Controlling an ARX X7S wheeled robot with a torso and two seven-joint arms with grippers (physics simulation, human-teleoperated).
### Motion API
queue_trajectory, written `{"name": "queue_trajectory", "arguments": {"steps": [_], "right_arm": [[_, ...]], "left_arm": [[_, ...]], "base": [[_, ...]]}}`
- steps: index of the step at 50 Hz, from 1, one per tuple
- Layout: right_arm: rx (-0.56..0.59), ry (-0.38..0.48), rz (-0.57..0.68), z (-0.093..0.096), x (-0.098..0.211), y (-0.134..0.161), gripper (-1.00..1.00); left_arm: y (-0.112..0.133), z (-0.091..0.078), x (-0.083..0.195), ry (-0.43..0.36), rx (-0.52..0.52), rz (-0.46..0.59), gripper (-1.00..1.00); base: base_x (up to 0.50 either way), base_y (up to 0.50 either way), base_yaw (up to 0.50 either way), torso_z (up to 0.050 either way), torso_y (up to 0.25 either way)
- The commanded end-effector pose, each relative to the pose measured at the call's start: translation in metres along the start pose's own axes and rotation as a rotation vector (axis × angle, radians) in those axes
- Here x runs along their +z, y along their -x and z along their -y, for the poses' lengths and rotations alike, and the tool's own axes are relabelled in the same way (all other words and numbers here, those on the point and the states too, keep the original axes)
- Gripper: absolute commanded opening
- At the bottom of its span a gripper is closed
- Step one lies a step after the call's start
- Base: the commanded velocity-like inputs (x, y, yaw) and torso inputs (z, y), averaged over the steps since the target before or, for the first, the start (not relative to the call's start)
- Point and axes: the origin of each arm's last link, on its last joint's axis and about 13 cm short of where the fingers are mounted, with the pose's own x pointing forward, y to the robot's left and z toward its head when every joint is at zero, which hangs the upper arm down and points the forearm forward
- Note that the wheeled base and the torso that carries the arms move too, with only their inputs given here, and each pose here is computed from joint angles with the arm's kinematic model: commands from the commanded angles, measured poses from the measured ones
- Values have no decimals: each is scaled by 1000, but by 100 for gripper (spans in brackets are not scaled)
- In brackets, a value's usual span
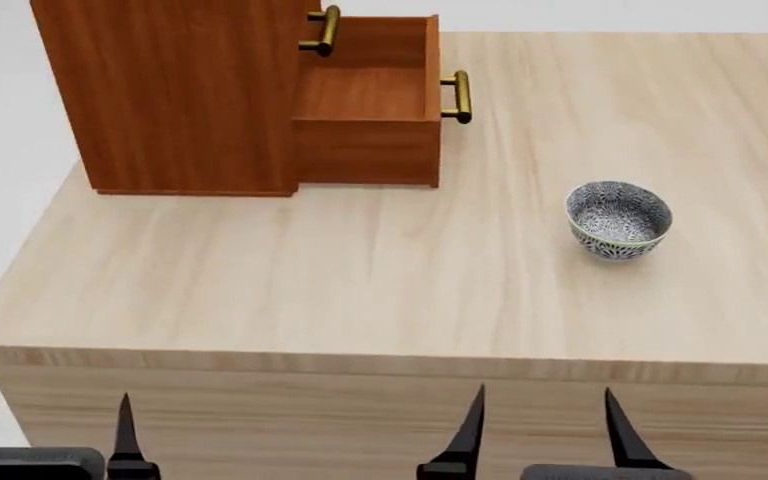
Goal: Put the bowl in the bottom drawer of the cabinet.
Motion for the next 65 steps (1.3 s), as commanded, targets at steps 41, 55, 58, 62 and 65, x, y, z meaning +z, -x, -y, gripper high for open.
{"name": "queue_trajectory", "arguments": {"steps": [41, 55, 58, 62, 65], "right_arm": [[56, -20, 49, -3, 13, -1, 100], [47, -9, 40, -1, 10, -2, 100], [45, -8, 37, -1, 9, -3, 100], [45, -8, 36, -2, 9, -4, 100], [45, -6, 35, -2, 9, -4, 100]], "left_arm": [[4, -2, 22, -9, -27, 52, 100], [28, -8, 20, -46, 15, 71, 100], [36, -10, 22, -25, -18, 52, 100], [47, -12, 24, -35, -19, 49, 100], [55, -14, 25, -33, -21, 45, 100]], "base": [[425, 44, 0, 50, 0], [500, 57, 0, 41, 0], [500, 57, 0, 0, 0], [500, 59, 0, 0, 0], [500, 56, 0, 0, 0]]}}
